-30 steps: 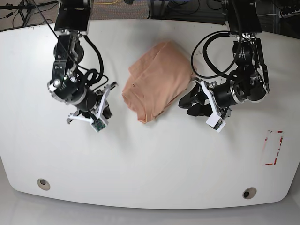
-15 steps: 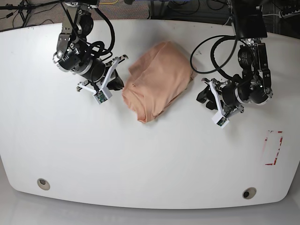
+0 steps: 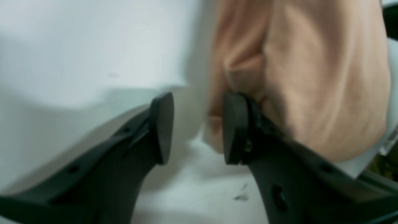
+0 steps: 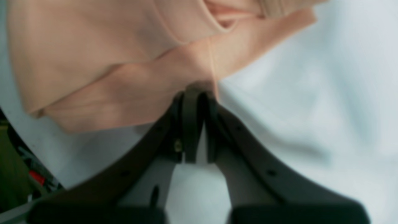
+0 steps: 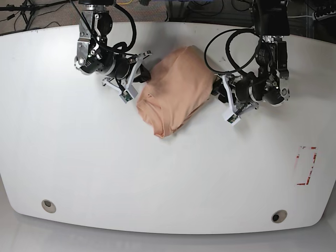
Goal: Fold the T-shirt properly
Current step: 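Grasp the bundle with both grippers and fold it over once more, then release the right gripper and grasp the bundle with the left gripper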
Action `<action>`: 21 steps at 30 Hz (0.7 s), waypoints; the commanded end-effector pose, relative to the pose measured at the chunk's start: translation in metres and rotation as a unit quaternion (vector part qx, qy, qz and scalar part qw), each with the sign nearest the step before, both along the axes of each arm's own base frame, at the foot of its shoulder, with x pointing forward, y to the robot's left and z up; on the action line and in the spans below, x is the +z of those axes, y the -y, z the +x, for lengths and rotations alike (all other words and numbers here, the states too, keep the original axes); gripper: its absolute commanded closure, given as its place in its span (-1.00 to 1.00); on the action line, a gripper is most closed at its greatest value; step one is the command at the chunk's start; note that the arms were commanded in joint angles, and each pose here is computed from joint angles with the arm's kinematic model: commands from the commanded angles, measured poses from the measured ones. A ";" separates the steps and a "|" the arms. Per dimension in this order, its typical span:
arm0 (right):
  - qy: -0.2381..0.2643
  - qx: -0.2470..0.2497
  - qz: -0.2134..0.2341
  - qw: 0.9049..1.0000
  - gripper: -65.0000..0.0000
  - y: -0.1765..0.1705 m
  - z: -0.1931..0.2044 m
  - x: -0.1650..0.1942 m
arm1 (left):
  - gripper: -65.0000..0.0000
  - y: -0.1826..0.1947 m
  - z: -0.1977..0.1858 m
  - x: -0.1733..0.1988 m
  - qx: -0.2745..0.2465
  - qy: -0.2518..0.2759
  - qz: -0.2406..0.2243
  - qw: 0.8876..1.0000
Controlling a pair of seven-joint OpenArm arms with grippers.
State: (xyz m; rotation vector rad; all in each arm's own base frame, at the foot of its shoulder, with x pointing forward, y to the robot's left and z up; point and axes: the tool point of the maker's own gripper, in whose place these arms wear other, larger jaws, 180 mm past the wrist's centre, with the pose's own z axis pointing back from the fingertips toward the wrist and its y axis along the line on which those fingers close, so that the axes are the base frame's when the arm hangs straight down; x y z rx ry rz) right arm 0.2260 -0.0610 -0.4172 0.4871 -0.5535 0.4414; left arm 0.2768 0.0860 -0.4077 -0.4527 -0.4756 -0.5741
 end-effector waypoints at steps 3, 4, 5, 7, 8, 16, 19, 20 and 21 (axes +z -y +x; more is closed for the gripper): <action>0.016 0.027 0.009 0.999 0.87 -0.009 0.020 0.002 | 0.30 0.015 -0.008 0.001 0.001 0.001 -0.027 1.000; 0.014 0.035 0.011 0.999 0.87 -0.013 0.023 0.000 | 0.30 0.018 -0.011 -0.001 0.001 -0.003 -0.031 1.000; 0.012 0.039 0.010 0.999 0.87 -0.015 0.025 -0.001 | 0.30 0.021 -0.015 -0.003 0.001 -0.008 -0.034 0.999; 0.006 0.047 0.004 0.999 0.87 -0.013 0.029 -0.006 | 0.30 0.023 -0.023 -0.007 0.002 -0.017 -0.037 0.999; 0.005 0.051 0.001 0.999 0.87 -0.011 0.033 -0.007 | 0.30 0.024 -0.028 -0.010 0.002 -0.023 -0.038 0.999; 0.032 0.058 -0.022 0.998 0.87 0.001 0.067 0.006 | 0.30 0.039 -0.049 -0.020 -0.023 -0.045 -0.041 0.998; 0.043 0.072 -0.031 0.996 0.87 0.001 0.075 0.011 | 0.30 0.046 -0.053 -0.020 -0.026 -0.049 -0.048 0.997; 0.044 0.077 -0.036 0.995 0.87 0.002 0.076 0.012 | 0.30 0.048 -0.054 -0.021 -0.026 -0.050 -0.050 0.997; 0.046 0.080 -0.039 0.995 0.87 0.002 0.077 0.013 | 0.30 0.048 -0.054 -0.021 -0.026 -0.051 -0.050 0.997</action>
